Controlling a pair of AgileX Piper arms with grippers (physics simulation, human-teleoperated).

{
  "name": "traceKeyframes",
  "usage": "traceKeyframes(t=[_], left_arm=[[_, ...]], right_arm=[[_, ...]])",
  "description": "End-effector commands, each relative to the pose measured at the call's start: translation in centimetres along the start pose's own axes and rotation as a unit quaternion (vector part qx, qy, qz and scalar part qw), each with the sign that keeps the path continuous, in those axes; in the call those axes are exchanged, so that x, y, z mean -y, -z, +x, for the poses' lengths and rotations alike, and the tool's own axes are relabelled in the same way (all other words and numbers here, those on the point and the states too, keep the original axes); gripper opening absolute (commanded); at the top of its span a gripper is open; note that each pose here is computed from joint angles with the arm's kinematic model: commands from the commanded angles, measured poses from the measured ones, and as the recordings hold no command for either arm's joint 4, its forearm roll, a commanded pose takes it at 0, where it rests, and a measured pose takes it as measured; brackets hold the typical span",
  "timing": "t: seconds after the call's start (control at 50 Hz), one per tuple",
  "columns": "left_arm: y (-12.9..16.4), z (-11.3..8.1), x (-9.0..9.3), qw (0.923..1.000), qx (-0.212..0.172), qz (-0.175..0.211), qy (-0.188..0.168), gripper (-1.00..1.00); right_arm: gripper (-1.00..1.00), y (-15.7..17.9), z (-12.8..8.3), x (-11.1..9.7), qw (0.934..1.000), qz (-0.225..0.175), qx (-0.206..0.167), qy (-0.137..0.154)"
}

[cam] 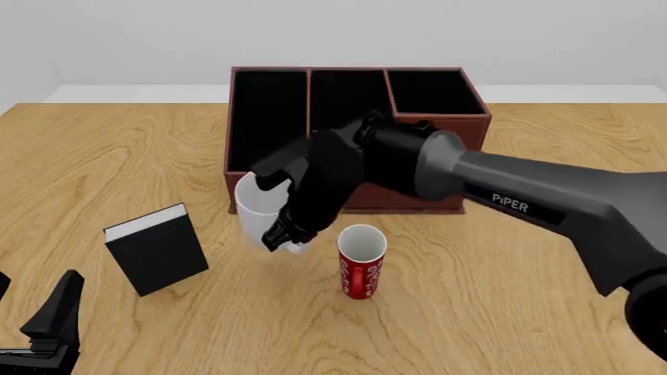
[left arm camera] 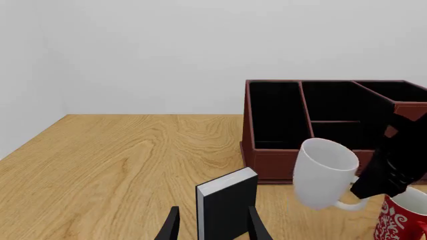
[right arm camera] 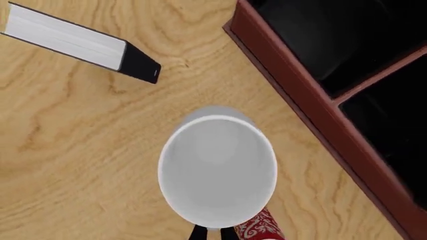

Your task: Pick up the white mug and place it to the right of the caddy.

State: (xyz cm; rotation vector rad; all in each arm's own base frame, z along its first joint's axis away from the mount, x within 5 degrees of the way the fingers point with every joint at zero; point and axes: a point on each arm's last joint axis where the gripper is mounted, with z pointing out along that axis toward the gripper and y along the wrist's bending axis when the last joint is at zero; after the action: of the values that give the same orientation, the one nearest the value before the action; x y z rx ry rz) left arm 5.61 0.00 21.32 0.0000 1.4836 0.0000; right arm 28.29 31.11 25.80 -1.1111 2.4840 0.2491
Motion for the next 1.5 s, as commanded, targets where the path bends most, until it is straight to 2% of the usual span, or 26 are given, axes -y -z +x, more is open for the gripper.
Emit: traceKeyframes(t=[0.02, 0.08, 0.12, 0.14, 0.16, 0.28, 0.32, 0.74, 0.96, 1.1, 1.38, 1.5], left_arm=[[0.0, 0.0, 0.0, 1.0000, 0.000, 0.000, 0.000, 1.00], [0.0, 0.0, 0.0, 1.0000, 0.000, 0.000, 0.000, 1.00], [0.0, 0.0, 0.0, 1.0000, 0.000, 0.000, 0.000, 1.00], [0.0, 0.0, 0.0, 1.0000, 0.000, 0.000, 0.000, 1.00], [0.0, 0.0, 0.0, 1.0000, 0.000, 0.000, 0.000, 1.00], [0.0, 0.0, 0.0, 1.0000, 0.000, 0.000, 0.000, 1.00], [0.0, 0.0, 0.0, 1.0000, 0.000, 0.000, 0.000, 1.00], [0.0, 0.0, 0.0, 1.0000, 0.000, 0.000, 0.000, 1.00], [0.0, 0.0, 0.0, 1.0000, 0.000, 0.000, 0.000, 1.00], [0.0, 0.0, 0.0, 1.0000, 0.000, 0.000, 0.000, 1.00], [0.0, 0.0, 0.0, 1.0000, 0.000, 0.000, 0.000, 1.00], [0.0, 0.0, 0.0, 1.0000, 0.000, 0.000, 0.000, 1.00]], right_arm=[[-1.00, 3.5, -0.2, 1.2, 0.9995, 0.008, 0.028, 0.012], [-1.00, 4.5, -0.1, 1.6, 0.9990, 0.011, 0.036, 0.025], [-1.00, 5.2, 0.3, 2.8, 0.9985, 0.020, 0.042, 0.029], [-1.00, 5.6, 0.1, 2.2, 0.9985, 0.016, 0.044, 0.029], [-1.00, 6.3, 0.3, 3.1, 0.9980, 0.023, 0.051, 0.030], [-1.00, 7.4, 0.2, 2.9, 0.9974, 0.023, 0.059, 0.034], [-1.00, 7.8, 0.5, 3.7, 0.9970, 0.030, 0.062, 0.036], [-1.00, 13.1, 1.6, 6.4, 0.9937, 0.058, 0.094, 0.021], [-1.00, 16.0, 3.8, 9.0, 0.9909, 0.087, 0.103, 0.001], [-1.00, 16.0, 5.4, 10.3, 0.9904, 0.101, 0.094, -0.012], [-1.00, 18.1, 9.2, 13.0, 0.9860, 0.138, 0.083, -0.041], [-1.00, 18.1, 10.5, 13.6, 0.9848, 0.146, 0.077, -0.054]])
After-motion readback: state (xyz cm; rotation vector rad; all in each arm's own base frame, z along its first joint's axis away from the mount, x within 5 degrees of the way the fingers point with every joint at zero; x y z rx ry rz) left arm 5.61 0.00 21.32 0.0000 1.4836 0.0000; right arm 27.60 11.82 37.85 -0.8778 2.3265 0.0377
